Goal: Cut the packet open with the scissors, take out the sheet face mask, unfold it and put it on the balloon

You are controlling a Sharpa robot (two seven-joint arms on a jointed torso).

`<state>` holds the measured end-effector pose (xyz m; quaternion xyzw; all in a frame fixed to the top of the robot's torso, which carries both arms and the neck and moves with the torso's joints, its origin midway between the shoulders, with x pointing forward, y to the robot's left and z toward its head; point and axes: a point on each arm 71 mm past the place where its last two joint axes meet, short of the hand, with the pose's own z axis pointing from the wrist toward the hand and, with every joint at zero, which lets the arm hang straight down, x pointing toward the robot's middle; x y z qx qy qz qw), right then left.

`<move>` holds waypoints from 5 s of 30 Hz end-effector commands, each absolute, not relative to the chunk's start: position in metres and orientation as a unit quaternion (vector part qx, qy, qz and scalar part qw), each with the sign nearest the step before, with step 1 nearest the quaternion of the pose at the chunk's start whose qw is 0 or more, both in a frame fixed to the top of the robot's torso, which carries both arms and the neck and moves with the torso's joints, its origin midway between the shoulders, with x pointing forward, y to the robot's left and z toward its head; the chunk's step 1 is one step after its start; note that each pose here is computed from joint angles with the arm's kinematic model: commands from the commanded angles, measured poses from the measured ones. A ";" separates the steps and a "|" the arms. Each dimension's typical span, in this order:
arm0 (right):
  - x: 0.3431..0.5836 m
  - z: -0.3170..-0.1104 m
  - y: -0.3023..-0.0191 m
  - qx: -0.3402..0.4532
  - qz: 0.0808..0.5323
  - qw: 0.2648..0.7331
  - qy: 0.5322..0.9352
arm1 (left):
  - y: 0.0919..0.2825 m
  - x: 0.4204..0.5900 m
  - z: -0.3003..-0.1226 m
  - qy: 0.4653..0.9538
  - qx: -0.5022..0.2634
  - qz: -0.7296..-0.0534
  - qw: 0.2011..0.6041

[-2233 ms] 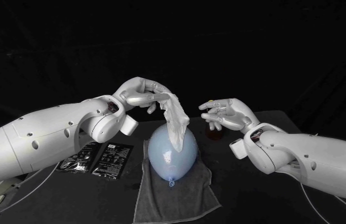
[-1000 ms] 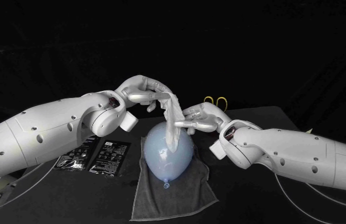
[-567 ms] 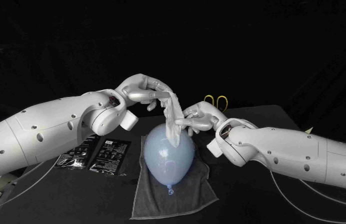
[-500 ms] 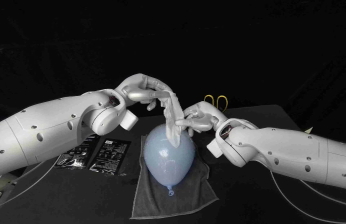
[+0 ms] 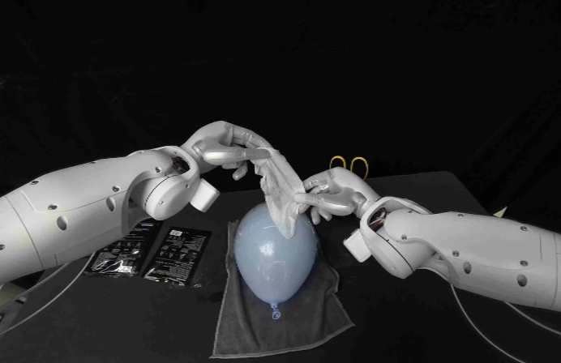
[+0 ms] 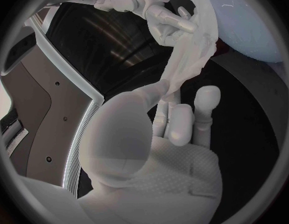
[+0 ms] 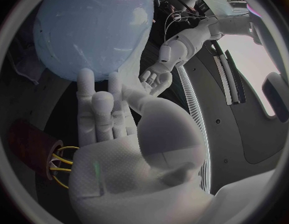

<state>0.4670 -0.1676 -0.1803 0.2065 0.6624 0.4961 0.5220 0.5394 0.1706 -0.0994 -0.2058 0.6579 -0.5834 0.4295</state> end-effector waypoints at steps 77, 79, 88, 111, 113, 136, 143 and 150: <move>0.452 -0.182 -0.190 0.278 0.503 0.466 0.673 | 0.228 0.561 -0.094 0.651 -0.260 -0.543 0.463; 0.452 -0.182 -0.190 0.280 0.504 0.465 0.672 | 0.230 0.561 -0.096 0.654 -0.262 -0.541 0.460; 0.451 -0.182 -0.189 0.291 0.510 0.455 0.670 | 0.227 0.556 -0.105 0.663 -0.252 -0.538 0.455; 0.451 -0.179 -0.181 0.291 0.543 0.427 0.662 | 0.140 0.529 -0.165 0.695 -0.108 -0.582 0.408; 0.452 -0.179 -0.179 0.287 0.547 0.422 0.664 | 0.134 0.532 -0.167 0.702 -0.097 -0.579 0.404; 0.459 -0.168 -0.170 0.252 0.574 0.382 0.679 | 0.112 0.543 -0.160 0.739 -0.052 -0.574 0.348; 0.459 -0.168 -0.172 0.249 0.576 0.377 0.681 | 0.118 0.542 -0.160 0.735 -0.081 -0.604 0.298; 0.459 -0.168 -0.171 0.243 0.575 0.374 0.685 | 0.116 0.541 -0.160 0.732 -0.090 -0.620 0.268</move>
